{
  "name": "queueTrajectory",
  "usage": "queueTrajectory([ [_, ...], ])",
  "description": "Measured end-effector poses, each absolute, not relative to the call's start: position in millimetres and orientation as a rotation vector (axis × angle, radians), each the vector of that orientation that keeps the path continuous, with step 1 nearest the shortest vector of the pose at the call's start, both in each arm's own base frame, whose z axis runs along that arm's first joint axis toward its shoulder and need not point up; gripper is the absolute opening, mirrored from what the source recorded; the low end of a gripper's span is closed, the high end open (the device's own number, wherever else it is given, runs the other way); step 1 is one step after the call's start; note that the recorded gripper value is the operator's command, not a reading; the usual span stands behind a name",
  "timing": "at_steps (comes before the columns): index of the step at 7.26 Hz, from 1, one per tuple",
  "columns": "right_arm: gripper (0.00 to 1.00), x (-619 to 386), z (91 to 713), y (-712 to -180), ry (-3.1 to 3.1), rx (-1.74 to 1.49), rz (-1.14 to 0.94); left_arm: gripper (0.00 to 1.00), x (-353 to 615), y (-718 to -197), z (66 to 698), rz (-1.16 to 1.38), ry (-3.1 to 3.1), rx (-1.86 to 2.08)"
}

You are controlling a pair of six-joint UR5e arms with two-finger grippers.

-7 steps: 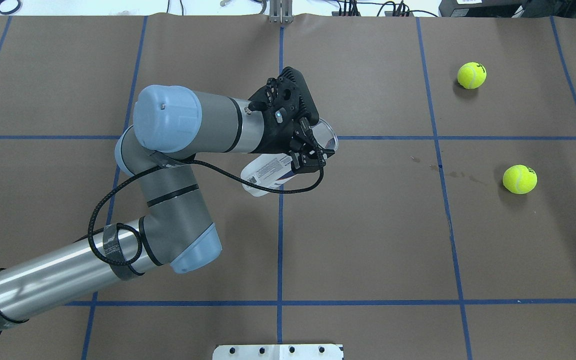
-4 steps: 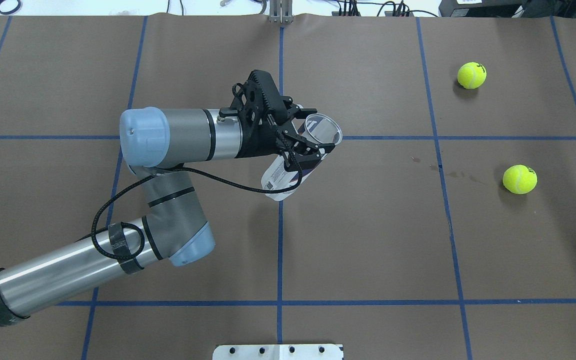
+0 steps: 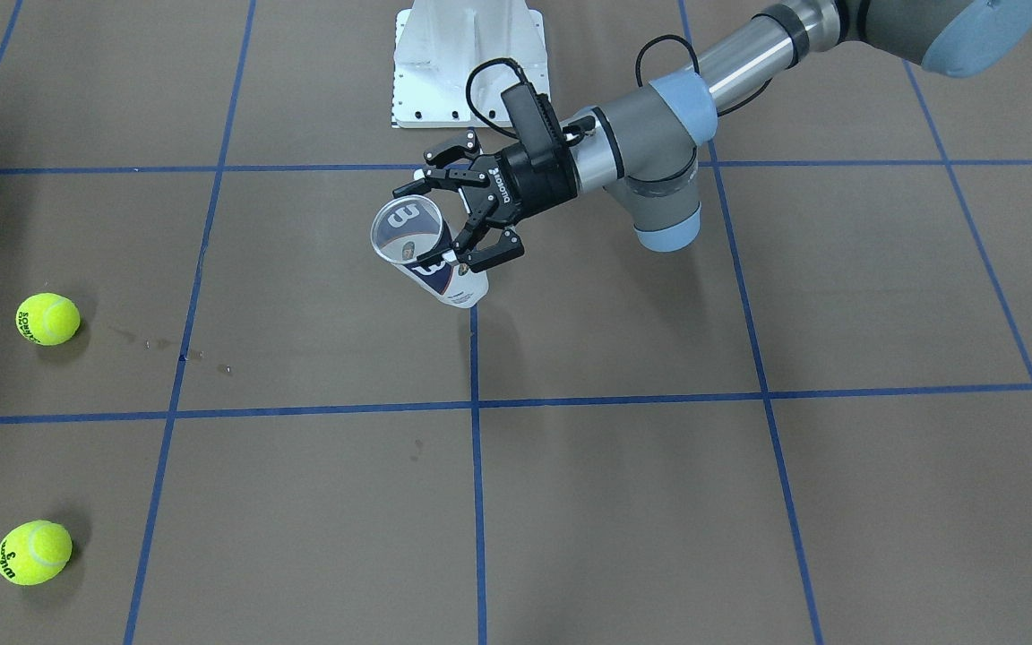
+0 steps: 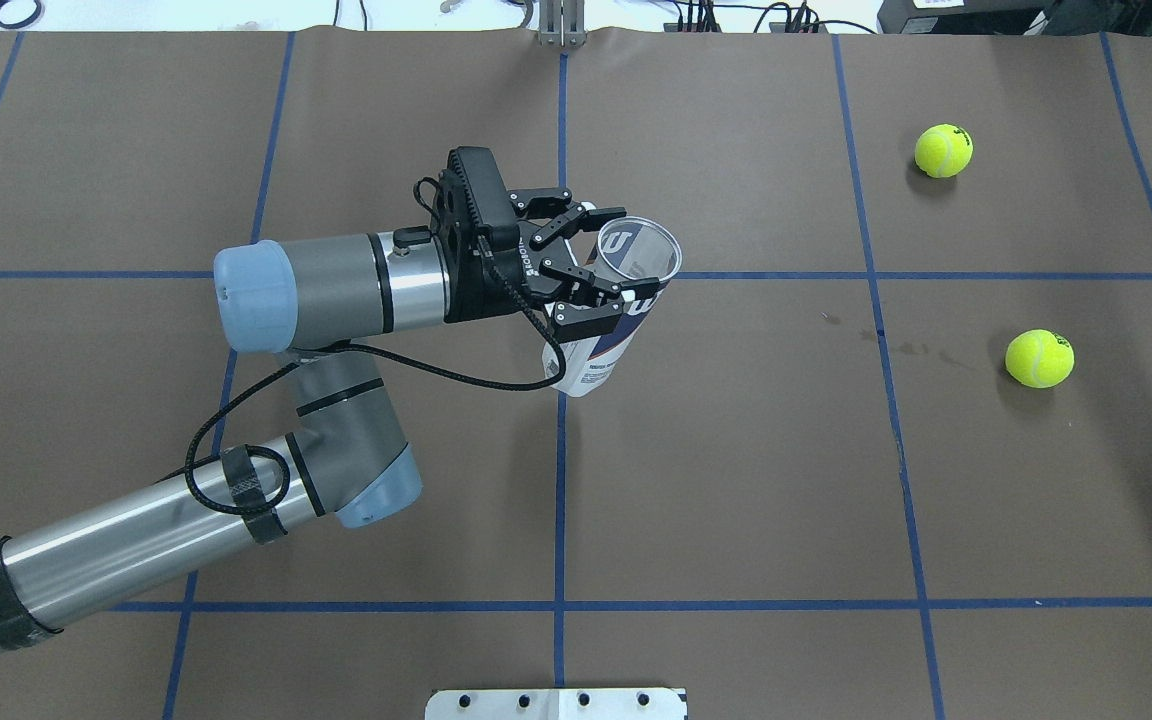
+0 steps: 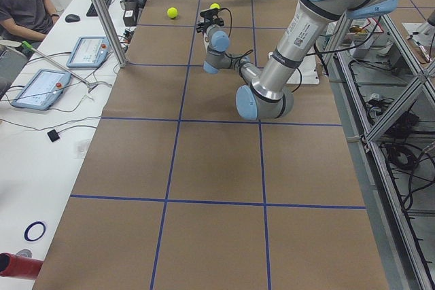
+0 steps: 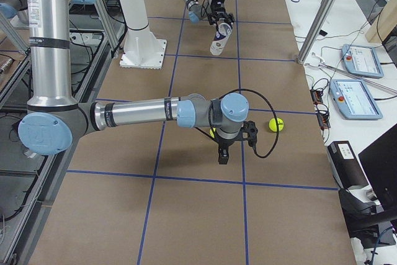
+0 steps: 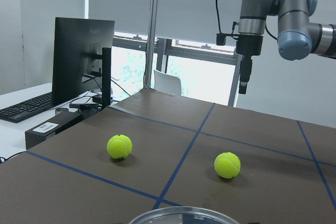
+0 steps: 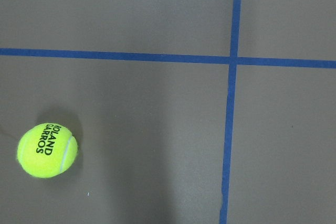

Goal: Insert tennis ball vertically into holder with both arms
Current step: 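Lift and rotate the can upright with the left gripper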

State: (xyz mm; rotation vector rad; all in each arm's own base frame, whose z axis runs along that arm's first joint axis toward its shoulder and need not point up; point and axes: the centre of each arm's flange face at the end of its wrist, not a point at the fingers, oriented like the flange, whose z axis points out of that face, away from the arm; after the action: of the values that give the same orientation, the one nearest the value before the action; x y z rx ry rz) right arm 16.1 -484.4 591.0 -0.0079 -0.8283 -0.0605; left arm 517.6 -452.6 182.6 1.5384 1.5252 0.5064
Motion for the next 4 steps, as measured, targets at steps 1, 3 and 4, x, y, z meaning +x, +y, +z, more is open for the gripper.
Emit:
queueTrajectory([
  [1,0.99,15.7,583.7,-484.5,-0.835,0.005,-0.067,0.5,519.7,-450.5,194.6,0.495,1.544,1.564],
  [3,0.99,12.4,571.3,-486.6,-0.886,0.06,-0.096,0.55,516.5,-445.7,210.2,0.48,1.583,1.62],
  [4,0.99,11.3,568.6,-487.6,-0.902,0.101,-0.117,0.55,515.0,-444.3,221.5,0.468,1.597,1.644],
])
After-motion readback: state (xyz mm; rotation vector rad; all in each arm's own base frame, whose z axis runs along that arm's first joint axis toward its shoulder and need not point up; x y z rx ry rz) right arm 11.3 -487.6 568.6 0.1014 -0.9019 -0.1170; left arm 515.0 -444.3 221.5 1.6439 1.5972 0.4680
